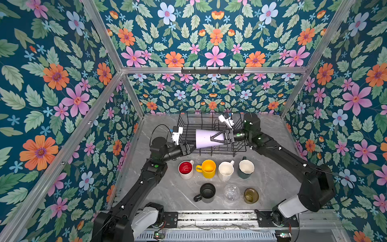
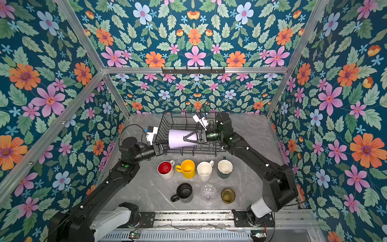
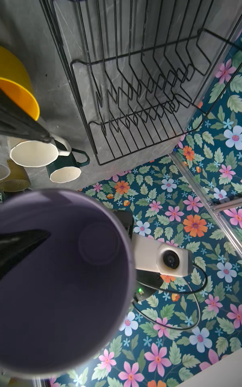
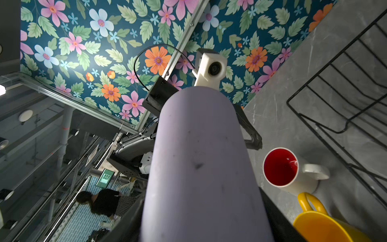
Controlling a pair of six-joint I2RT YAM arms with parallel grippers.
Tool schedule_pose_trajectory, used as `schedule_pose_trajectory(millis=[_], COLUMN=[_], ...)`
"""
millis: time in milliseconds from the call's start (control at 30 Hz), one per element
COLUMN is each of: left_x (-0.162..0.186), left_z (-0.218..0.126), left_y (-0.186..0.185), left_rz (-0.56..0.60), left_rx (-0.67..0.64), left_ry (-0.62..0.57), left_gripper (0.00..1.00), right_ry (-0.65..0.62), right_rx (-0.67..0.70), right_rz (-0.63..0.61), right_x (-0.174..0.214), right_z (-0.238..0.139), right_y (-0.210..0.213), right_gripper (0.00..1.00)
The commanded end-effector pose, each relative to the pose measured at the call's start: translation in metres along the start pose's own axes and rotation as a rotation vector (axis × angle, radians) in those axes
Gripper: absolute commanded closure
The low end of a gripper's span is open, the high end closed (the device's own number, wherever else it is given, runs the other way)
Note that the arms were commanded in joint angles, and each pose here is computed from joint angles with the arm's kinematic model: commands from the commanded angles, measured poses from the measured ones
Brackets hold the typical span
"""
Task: Load the cups into the dish rack
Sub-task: 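Grasp the cup base with the right gripper and release the left gripper, then carry the lavender cup over the rack with the right gripper while left retracts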
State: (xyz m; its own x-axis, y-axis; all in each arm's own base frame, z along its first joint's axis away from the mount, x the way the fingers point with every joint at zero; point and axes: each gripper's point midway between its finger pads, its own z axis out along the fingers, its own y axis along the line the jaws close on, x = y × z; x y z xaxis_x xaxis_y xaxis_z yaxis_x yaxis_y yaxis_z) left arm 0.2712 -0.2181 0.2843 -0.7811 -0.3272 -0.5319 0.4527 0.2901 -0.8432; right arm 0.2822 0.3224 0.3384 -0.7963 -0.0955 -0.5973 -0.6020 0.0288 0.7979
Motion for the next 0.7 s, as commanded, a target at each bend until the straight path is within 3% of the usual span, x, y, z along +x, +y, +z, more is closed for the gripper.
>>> schedule_pose_trajectory(millis=[0, 133, 367, 500, 667], left_x=[-0.003, -0.013, -0.038, -0.046, -0.045], left_z=[-0.004, -0.015, -0.059, -0.096, -0.132], left_y=[0.011, 0.026, 0.039, 0.044, 0.037], left_rz=[0.03, 0.051, 0.164, 0.222, 0.302], left_rx=[-0.062, -0.184, -0.475, -0.636, -0.734], left_ry=[-0.019, -0.073, -0.246, -0.364, -0.46], left_gripper=[0.2, 0.13, 0.06, 0.02, 0.0], right_ry=[-0.029, -0.065, -0.052, -0.032, 0.023], right_rx=[0.062, 0.274, 0.864, 1.053, 1.21], right_rz=[-0.003, 0.027, -0.004, -0.029, -0.046], right_x=[-0.005, -0.011, -0.017, -0.025, -0.041], right_z=[-0.013, -0.04, -0.104, -0.128, -0.148], right_y=[-0.003, -0.022, -0.08, -0.098, -0.109], right_gripper=[1.0, 1.0, 1.0, 1.0, 1.0])
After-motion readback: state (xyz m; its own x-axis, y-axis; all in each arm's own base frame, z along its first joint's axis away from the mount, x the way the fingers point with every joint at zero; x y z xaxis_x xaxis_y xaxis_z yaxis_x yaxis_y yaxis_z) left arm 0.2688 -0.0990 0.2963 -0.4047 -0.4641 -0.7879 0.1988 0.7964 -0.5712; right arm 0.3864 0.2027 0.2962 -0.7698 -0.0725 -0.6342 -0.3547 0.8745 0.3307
